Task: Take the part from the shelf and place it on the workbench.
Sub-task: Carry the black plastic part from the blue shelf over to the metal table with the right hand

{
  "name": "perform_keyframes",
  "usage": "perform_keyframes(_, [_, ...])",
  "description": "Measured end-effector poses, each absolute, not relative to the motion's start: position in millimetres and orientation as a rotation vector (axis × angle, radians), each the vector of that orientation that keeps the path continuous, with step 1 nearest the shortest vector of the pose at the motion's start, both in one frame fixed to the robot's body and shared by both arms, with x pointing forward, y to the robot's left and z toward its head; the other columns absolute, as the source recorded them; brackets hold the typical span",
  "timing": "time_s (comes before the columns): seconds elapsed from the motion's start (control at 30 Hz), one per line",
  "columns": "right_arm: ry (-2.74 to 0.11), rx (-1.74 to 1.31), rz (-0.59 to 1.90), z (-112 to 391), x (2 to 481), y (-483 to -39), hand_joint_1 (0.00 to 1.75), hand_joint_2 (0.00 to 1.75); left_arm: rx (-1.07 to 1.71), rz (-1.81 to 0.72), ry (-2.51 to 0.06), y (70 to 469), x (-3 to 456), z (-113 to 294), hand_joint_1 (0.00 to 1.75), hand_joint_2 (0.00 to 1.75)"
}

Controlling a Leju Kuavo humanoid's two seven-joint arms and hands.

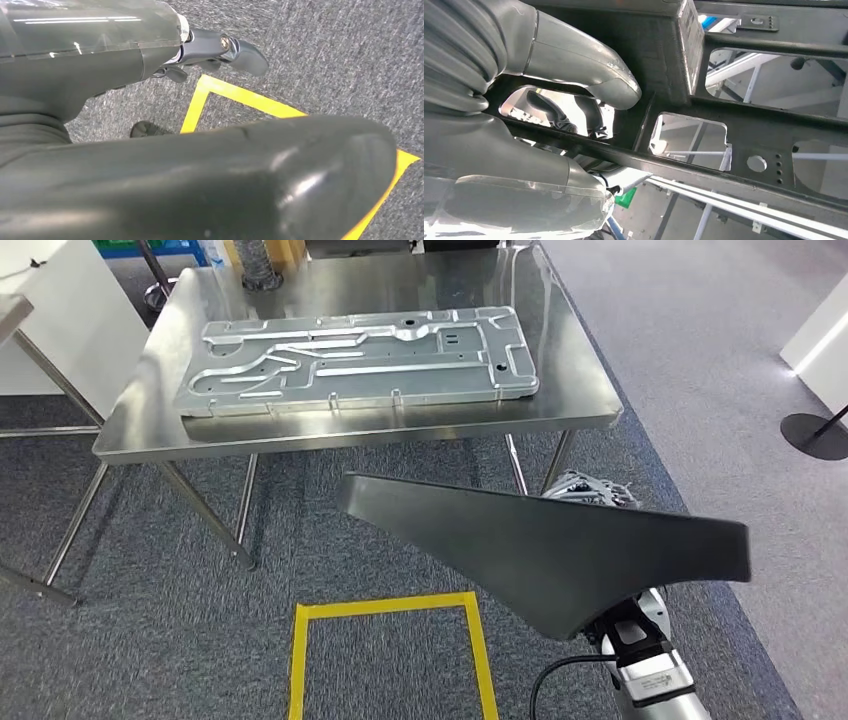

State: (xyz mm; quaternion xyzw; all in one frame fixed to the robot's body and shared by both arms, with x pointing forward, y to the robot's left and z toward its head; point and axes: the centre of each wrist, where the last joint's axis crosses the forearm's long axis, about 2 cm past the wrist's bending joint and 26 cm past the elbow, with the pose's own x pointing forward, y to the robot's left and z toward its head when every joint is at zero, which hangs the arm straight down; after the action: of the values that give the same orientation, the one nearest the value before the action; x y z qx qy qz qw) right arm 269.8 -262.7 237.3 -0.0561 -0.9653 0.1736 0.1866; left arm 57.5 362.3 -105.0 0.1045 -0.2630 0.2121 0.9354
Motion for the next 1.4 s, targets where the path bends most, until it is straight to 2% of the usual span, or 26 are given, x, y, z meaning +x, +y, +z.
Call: perform_keyframes(1.4, [-2.671,-0.19,0.541,223,263,-261,1.75,1.75,0.209,0.451,-0.525,357,49,-107,0.0,0.0])
